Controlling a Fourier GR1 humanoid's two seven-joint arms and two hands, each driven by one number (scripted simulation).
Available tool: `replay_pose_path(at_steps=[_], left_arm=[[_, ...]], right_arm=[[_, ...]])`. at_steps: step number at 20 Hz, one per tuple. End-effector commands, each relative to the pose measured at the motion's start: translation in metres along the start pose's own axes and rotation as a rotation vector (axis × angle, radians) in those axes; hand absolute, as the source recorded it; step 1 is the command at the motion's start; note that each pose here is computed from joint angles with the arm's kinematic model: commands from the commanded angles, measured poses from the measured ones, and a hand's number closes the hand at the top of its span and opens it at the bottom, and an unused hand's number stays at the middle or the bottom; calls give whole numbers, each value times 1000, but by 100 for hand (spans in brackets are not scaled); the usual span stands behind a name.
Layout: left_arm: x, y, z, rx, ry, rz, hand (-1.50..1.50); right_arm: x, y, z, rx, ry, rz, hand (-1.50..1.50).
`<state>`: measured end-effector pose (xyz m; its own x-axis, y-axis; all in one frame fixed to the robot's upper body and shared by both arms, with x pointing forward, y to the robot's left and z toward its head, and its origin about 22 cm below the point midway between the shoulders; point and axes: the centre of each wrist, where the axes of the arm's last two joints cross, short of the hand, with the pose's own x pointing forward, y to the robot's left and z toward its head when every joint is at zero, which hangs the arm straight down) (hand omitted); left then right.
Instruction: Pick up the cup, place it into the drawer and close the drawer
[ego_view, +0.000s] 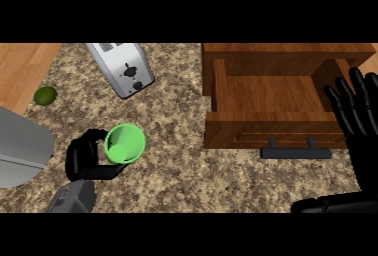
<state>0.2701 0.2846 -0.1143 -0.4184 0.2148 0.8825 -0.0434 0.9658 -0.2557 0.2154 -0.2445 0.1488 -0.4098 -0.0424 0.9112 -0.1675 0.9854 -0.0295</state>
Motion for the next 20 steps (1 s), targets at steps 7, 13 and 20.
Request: replay_pose_path(at_steps=[7, 13, 20], left_arm=[[59, -67, -49, -231, -64, 86, 150], [100, -116, -100, -264, -86, 129, 150], [140, -169, -122, -275, -110, 98, 150]], right_arm=[[-3, -20, 5, -3, 31, 11, -150], [-3, -6, -5, -13, 13, 16, -150], [-21, 20, 3, -25, 4, 3, -150]])
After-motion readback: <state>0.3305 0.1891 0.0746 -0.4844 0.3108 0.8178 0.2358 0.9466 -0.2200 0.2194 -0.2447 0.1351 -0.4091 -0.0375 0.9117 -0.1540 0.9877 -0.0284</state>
